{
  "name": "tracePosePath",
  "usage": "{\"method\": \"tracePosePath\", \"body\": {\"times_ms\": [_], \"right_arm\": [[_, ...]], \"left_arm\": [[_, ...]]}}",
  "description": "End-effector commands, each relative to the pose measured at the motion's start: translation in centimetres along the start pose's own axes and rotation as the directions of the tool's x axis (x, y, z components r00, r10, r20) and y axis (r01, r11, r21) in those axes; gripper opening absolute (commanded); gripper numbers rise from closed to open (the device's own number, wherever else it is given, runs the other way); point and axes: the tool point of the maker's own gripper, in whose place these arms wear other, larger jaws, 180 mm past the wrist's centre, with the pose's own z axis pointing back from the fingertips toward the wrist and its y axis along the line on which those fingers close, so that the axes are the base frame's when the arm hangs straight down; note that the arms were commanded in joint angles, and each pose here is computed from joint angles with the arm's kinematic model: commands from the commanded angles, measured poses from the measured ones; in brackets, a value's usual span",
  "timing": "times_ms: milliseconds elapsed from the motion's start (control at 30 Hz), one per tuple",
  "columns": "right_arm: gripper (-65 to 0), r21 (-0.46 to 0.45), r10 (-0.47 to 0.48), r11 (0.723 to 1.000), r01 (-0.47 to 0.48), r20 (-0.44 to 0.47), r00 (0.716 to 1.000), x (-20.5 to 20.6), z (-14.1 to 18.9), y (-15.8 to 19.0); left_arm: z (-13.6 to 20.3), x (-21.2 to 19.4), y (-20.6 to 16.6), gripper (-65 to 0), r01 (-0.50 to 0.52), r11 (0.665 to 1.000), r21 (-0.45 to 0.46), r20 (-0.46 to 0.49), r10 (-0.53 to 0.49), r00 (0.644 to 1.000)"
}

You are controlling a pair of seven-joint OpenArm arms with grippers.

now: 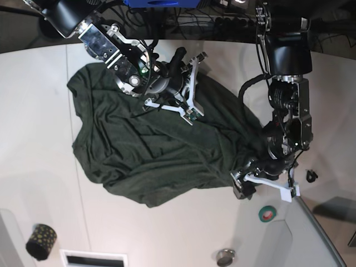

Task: Layout the t-shirt on the table in an organized manner, then fold the t-shirt properly
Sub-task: 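Lower the shirt and regrasp a sleeve with the left gripper, then pull the sleeve outward with the left gripper to extend it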

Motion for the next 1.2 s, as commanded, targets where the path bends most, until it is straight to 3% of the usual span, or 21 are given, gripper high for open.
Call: {"method": "tracePosePath", "body": {"times_ms": [0,67,200,300,333,400,500,567,733,1067,1167], "right_arm": [[-60.0,0.008,0.008,1.000,-0.008,0.052,0.999,1.7,0.4,0.1],[-60.0,0.009,0.007,1.000,-0.008,0.051,0.999,1.7,0.3,0.2],[-60.0,-0.002,0.010,1.000,-0.010,0.036,0.999,0.8,0.5,-0.4],[-60.0,-0.005,0.012,1.000,-0.012,0.033,0.999,0.6,0.5,-0.6],[-60.0,-0.005,0.012,1.000,-0.012,0.033,0.999,0.6,0.5,-0.6],[-60.0,-0.005,0.012,1.000,-0.012,0.033,0.999,0.6,0.5,-0.6],[-60.0,-0.005,0.011,1.000,-0.011,0.032,0.999,0.6,0.5,-0.5],[-60.0,-0.003,0.009,1.000,-0.009,0.028,1.000,0.3,0.5,-0.5],[-60.0,-0.003,0.008,1.000,-0.008,0.027,1.000,0.3,0.5,-0.4],[-60.0,-0.003,0.009,1.000,-0.009,0.028,1.000,0.3,0.5,-0.5],[-60.0,-0.003,0.009,1.000,-0.009,0.028,1.000,0.3,0.5,-0.5]], "left_arm": [[1.0,0.9,-0.3,0.0,0.010,1.000,-0.020,0.042,-0.009,0.999],[2.9,0.2,0.4,-1.3,0.008,1.000,-0.008,0.064,-0.007,0.998],[4.9,-2.3,2.1,-32.9,0.010,1.000,0.027,0.038,-0.011,0.999],[4.6,-4.4,3.7,-47.9,0.003,0.998,0.060,-0.019,-0.002,1.000],[4.5,-4.9,4.3,-47.7,-0.002,0.997,0.072,-0.035,0.004,0.999],[4.6,-5.0,6.1,-41.0,-0.034,0.993,0.112,-0.034,0.038,0.999],[5.3,-4.5,8.7,-24.2,-0.112,0.979,0.173,0.007,0.113,0.994],[6.0,-4.1,10.4,-17.1,-0.153,0.966,0.208,0.035,0.149,0.988],[5.7,-6.0,12.7,-16.5,-0.193,0.947,0.258,-0.002,0.200,0.980],[2.3,-6.8,11.7,-16.3,-0.258,0.934,0.246,-0.049,0.278,0.959],[0.6,-7.6,9.8,-16.5,-0.239,0.946,0.217,-0.100,0.265,0.959]]}}
